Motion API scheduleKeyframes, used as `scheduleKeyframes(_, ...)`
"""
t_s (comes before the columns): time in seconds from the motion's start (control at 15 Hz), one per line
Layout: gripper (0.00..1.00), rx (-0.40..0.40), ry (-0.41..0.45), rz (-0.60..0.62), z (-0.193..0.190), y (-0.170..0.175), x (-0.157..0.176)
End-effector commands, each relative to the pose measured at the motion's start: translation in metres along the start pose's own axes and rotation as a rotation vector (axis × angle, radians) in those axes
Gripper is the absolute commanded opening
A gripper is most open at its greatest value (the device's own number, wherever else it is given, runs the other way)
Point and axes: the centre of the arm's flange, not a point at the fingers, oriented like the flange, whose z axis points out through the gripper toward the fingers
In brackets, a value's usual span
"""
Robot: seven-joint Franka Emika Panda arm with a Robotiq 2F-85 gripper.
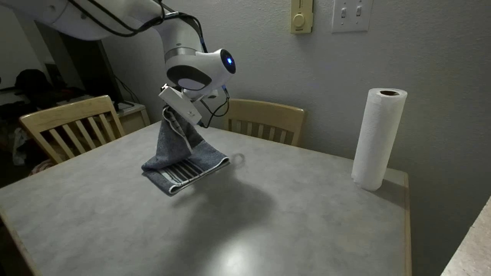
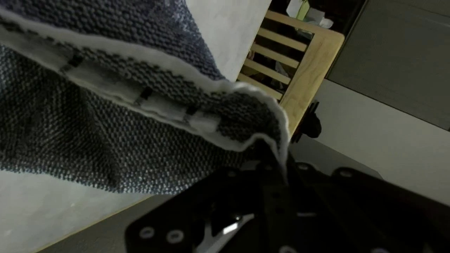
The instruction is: Unfold the grey towel.
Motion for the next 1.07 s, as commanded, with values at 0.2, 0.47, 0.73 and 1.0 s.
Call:
scheduleKeyframes(0.2, 0.01, 0.013, -0.146, 0.053, 0.043, 0.017, 0.046)
scheduleKeyframes(0.47, 0.01, -0.072, -0.257, 0.073, 0.069, 0.009, 0.064)
scheduleKeyframes(0.73, 0.01, -0.224, -0.382, 0.076, 0.091, -0.008, 0.071)
scheduleKeyframes(1.0, 0.01, -0.345, -0.44, 0.048, 0.112, -0.029, 0.076)
